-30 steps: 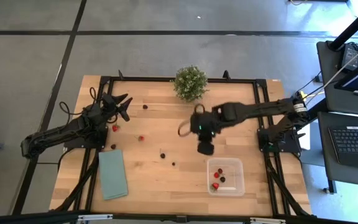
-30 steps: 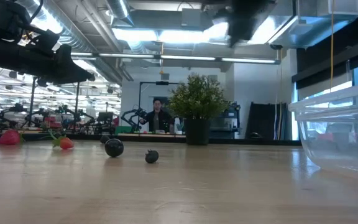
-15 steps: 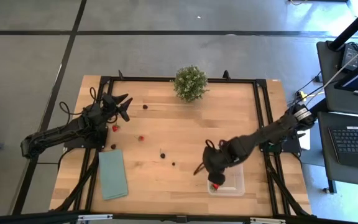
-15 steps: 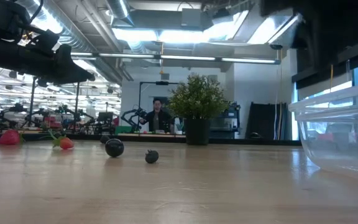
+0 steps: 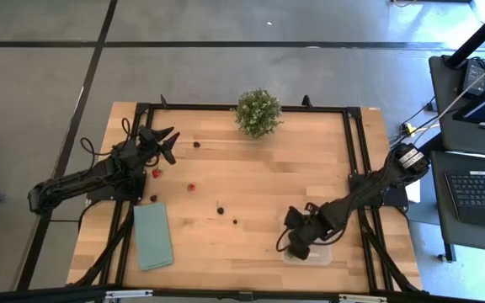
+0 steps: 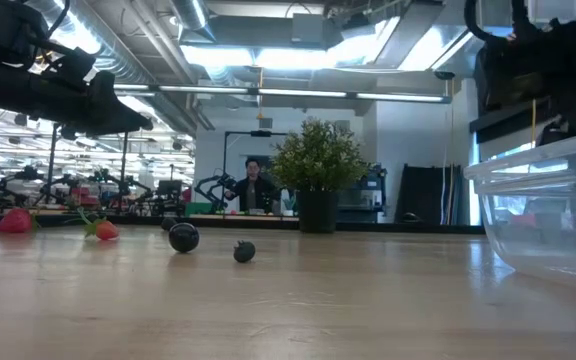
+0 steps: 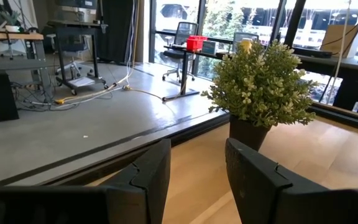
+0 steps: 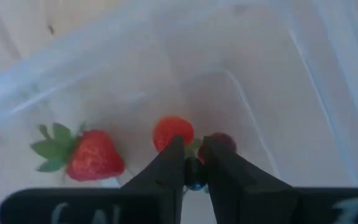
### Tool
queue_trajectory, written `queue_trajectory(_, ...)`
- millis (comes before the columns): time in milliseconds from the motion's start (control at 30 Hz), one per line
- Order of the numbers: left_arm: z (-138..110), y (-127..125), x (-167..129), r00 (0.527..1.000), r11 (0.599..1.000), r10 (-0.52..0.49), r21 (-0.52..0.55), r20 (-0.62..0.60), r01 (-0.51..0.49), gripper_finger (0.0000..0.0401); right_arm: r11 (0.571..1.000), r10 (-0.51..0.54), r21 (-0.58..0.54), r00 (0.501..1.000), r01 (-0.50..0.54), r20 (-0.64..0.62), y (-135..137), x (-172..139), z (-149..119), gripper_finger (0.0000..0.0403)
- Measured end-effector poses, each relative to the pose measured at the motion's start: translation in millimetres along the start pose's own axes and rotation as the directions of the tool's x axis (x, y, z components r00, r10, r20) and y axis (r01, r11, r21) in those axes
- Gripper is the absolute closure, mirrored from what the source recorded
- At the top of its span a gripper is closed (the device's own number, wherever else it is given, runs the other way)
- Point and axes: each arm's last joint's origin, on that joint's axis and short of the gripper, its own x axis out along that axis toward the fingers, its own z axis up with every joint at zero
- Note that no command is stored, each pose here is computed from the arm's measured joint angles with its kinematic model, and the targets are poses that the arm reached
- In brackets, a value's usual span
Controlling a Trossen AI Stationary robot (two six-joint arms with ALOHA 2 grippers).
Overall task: Pick and placing Produce into tupperware
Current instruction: Put the right blueberry into the bin, then put the top blackberry into the bin
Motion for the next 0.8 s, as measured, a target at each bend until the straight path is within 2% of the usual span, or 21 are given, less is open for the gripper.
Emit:
queue_trajectory(267, 0.0, 0.0, 0.0, 1.000, 1.000, 0.000, 0.000, 0.000, 0.000, 0.0256, 1.000, 0.021, -0.007, 1.000, -0.021, -0.018, 0.5, 1.0, -0.8, 0.0306)
queue_trajectory(567, 0.0, 0.0, 0.0, 1.000, 1.000, 0.000, 0.000, 0.000, 0.000, 0.0256, 1.000, 0.014, -0.022, 1.000, -0.014, -0.026, 2.7, -4.2, 1.2, 0.0212)
queue_trajectory(667, -0.1, 0.0, 0.0, 1.000, 1.000, 0.000, 0.000, 0.000, 0.000, 0.0256, 0.999, 0.003, -0.053, 1.000, -0.004, -0.031, 8.5, -27.3, 9.4, 0.0193)
queue_trajectory(800, 0.0, 0.0, 0.0, 1.000, 1.000, 0.000, 0.000, 0.000, 0.000, 0.0256, 0.991, -0.046, -0.129, 0.999, 0.044, -0.014, 11.5, -76.8, 23.9, 0.0180)
